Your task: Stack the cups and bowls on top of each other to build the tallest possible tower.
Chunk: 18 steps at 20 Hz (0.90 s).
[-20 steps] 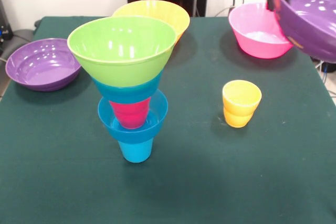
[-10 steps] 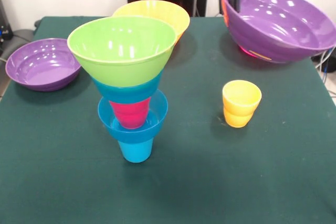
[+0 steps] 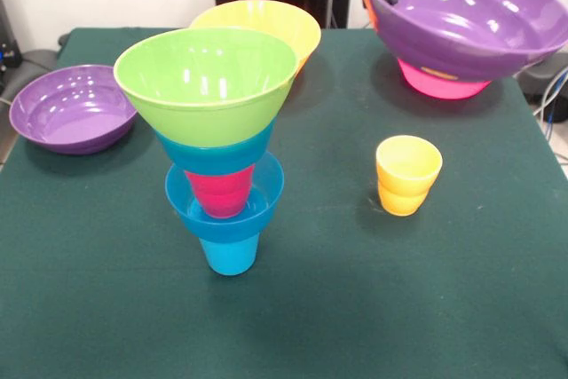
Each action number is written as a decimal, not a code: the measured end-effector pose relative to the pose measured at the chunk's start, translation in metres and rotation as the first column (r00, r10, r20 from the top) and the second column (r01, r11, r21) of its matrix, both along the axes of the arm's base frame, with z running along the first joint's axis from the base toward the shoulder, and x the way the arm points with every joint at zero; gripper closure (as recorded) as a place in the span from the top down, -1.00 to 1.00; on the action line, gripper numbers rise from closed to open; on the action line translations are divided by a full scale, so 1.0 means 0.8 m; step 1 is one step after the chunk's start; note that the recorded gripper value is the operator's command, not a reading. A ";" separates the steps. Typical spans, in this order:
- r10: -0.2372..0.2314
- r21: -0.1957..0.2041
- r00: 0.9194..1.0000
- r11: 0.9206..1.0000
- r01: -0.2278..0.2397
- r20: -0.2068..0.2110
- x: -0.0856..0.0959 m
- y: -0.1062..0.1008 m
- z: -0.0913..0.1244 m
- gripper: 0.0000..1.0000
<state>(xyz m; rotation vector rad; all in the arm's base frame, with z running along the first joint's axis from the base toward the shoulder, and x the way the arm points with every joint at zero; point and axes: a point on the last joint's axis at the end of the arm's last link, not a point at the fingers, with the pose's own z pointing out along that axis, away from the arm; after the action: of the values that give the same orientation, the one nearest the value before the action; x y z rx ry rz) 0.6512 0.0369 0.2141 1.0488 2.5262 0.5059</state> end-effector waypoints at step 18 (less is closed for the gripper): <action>0.085 0.049 0.992 0.995 -0.090 0.092 0.003 0.036 0.072 -1.00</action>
<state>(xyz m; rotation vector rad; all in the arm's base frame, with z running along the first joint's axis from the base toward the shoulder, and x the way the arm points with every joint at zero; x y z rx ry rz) 0.6539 0.0657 0.2714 0.9157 2.5003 0.6337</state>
